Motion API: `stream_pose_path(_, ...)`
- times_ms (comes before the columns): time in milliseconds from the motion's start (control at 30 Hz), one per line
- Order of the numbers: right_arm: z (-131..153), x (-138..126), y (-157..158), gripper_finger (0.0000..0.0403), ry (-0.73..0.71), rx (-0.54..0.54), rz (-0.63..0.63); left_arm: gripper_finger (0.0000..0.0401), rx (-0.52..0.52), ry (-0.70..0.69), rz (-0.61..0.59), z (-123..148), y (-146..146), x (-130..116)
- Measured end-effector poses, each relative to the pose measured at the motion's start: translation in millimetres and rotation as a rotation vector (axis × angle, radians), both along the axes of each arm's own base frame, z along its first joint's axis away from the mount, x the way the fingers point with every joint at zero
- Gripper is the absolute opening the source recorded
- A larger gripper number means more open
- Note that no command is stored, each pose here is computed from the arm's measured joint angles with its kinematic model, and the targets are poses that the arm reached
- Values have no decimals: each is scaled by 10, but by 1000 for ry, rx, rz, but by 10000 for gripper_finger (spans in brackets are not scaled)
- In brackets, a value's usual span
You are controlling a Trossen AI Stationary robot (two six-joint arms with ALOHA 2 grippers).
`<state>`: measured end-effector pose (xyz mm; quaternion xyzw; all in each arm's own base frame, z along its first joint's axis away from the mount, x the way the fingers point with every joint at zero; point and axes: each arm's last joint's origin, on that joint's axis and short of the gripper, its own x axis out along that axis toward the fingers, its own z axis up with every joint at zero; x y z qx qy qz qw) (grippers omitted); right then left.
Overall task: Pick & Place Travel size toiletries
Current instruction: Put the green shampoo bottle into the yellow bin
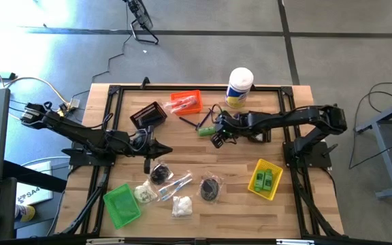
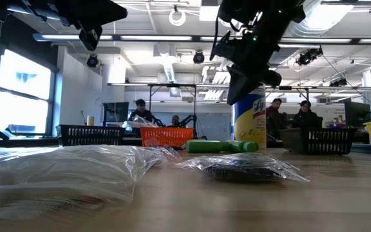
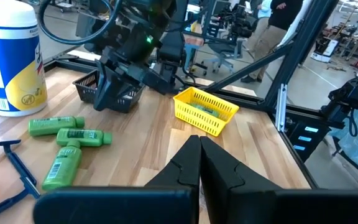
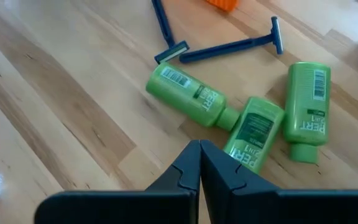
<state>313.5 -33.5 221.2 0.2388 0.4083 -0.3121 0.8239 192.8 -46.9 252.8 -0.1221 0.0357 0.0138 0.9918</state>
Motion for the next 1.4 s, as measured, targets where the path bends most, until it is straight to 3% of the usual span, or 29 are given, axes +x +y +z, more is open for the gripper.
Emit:
stream_pose_path(467,5,8,-4,2,30,-64,98,0,26,87,2,-86,3,-10)
stream_pose_path(700,8,12,-6,2,-8,-20,14,0,57,128,28,-127,13,-16)
stream_pose_path(1067,3,6,-6,2,-3,-19,9,0,98,124,1,-121,7,-17)
stream_pose_path(1267,8,1,-28,2,-21,-45,-82,0,172,42,11,44,53,-157)
stream_pose_path(1400,7,-1,-44,2,-25,-37,-95,0,169,97,9,24,82,-257)
